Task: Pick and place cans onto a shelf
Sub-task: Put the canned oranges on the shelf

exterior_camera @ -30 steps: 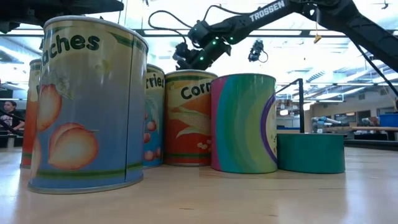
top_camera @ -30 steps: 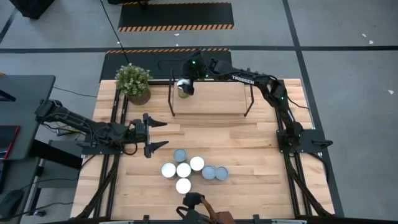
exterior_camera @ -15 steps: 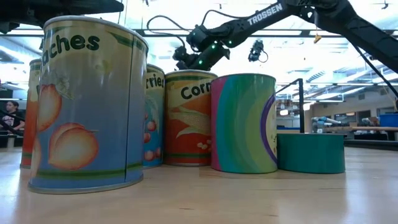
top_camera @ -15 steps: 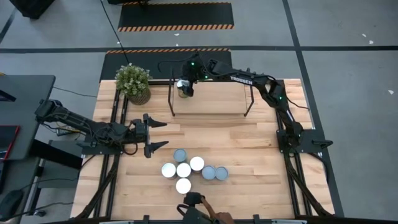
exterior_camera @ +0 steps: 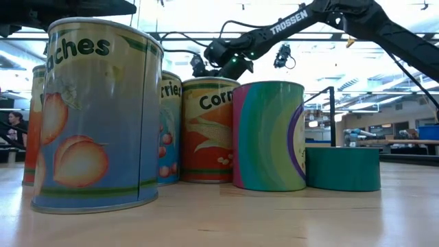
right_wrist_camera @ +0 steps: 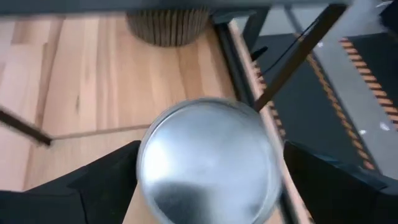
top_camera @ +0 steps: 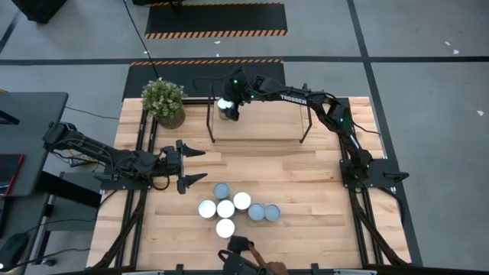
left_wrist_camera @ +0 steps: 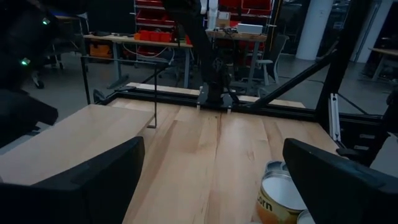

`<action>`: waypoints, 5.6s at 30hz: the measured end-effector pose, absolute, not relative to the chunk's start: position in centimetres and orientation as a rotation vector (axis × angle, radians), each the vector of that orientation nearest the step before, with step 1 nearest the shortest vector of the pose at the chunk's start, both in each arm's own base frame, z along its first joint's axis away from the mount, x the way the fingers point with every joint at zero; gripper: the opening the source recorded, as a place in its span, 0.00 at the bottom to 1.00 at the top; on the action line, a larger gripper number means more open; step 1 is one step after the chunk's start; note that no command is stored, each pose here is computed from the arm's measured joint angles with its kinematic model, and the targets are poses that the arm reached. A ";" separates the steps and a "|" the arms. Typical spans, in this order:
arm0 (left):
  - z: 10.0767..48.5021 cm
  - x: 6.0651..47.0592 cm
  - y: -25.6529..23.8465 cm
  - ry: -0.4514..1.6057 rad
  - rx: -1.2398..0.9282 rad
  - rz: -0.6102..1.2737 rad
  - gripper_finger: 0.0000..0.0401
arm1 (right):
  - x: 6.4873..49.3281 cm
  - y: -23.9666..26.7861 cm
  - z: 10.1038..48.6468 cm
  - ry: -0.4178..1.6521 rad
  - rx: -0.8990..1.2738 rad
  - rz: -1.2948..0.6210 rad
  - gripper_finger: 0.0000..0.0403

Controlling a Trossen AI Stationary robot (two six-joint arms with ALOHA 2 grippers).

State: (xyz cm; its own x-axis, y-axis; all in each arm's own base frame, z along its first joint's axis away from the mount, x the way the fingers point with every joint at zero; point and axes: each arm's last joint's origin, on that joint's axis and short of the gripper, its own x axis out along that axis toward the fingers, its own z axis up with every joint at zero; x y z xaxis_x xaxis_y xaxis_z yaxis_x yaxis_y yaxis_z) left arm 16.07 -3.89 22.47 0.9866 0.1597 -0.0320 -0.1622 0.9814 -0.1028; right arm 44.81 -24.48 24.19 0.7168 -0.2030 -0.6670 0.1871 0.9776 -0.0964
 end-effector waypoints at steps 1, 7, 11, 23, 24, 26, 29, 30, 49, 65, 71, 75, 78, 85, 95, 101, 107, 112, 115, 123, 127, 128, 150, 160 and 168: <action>22.5 16.1 -3.9 0.024 -0.105 0.162 0.97 | 44.8 -24.4 24.1 0.745 -0.021 -0.207 0.97; 22.5 16.1 -3.9 0.024 -0.105 0.162 0.97 | 44.5 -24.6 24.0 0.740 -0.050 -0.096 0.88; 22.5 16.1 -3.9 0.024 -0.105 0.162 0.97 | 43.8 -25.5 24.0 0.726 -0.082 -0.018 0.82; 22.4 16.1 -3.9 0.028 -0.094 0.162 0.97 | 41.5 -27.8 23.7 0.688 -0.059 0.158 0.84; 22.4 16.1 -3.9 0.027 -0.097 0.162 0.97 | 41.6 -27.5 23.7 0.689 -0.060 0.180 0.84; 22.4 16.1 -3.9 0.027 -0.102 0.162 0.97 | 41.9 -26.8 23.7 0.698 -0.076 0.211 0.83; 22.4 16.1 -3.9 0.027 -0.106 0.164 0.97 | 42.8 -25.1 23.7 0.706 -0.132 0.255 0.83; 22.4 16.1 -3.9 0.026 -0.109 0.168 0.97 | 43.2 -24.5 23.6 0.712 -0.156 0.260 0.83; 22.4 16.1 -3.8 0.025 -0.128 0.179 0.97 | 44.8 -21.3 23.3 0.871 -0.331 0.139 0.98; 22.4 16.1 -3.8 0.025 -0.127 0.179 0.97 | 43.8 -21.9 25.2 0.992 -0.269 -0.065 0.99; 22.4 16.1 -3.8 0.025 -0.127 0.179 0.97 | 44.6 -19.5 25.8 1.093 -0.353 -0.194 0.99; 22.4 16.1 -3.8 0.026 -0.129 0.179 0.97 | 45.2 -17.6 25.8 1.129 -0.409 -0.234 0.99; 22.2 16.1 -3.8 0.043 -0.135 0.180 0.97 | 45.6 -16.2 25.9 1.154 -0.453 -0.287 0.99; 22.0 16.0 -3.8 0.057 -0.152 0.212 0.97 | 46.2 -14.0 26.2 1.143 -0.469 -0.306 0.97; 21.9 16.0 -3.7 0.072 -0.150 0.214 0.97 | 45.1 -12.2 24.9 1.102 -0.459 -0.278 0.89; 21.9 16.0 -3.7 0.069 -0.150 0.218 0.97 | 43.3 -11.1 26.1 0.977 -0.525 -0.339 0.86; 21.9 16.0 -3.7 0.067 -0.150 0.233 0.97 | 43.4 -9.8 25.0 0.832 -0.623 -0.340 0.86; 21.9 16.0 -3.7 0.067 -0.150 0.233 0.97 | 44.9 -8.9 22.3 0.738 -0.736 -0.313 0.86; 21.9 16.0 -3.7 0.067 -0.150 0.233 0.97 | 45.7 -9.0 21.7 0.706 -0.763 -0.355 0.86; 22.0 16.0 -3.7 0.062 -0.132 0.239 0.97 | 46.9 -10.2 20.0 0.732 -0.751 -0.420 0.90; 22.1 16.0 -3.6 0.051 -0.109 0.253 0.97 | 46.8 -11.0 20.3 0.744 -0.792 -0.438 0.92; 22.1 16.0 -3.6 0.048 -0.107 0.254 0.97 | 46.7 -11.4 20.2 0.750 -0.790 -0.444 0.93; 22.5 16.0 -3.6 0.028 -0.039 0.260 0.97 | 45.6 -13.9 22.6 0.762 -0.823 -0.459 0.98; 22.5 16.0 -3.5 0.028 -0.025 0.284 0.97 | 44.7 -12.4 24.8 0.891 -0.710 -0.418 0.98; 22.4 16.0 -3.6 0.032 -0.039 0.281 0.97 | 42.7 -16.4 23.6 1.010 -0.627 -0.481 0.98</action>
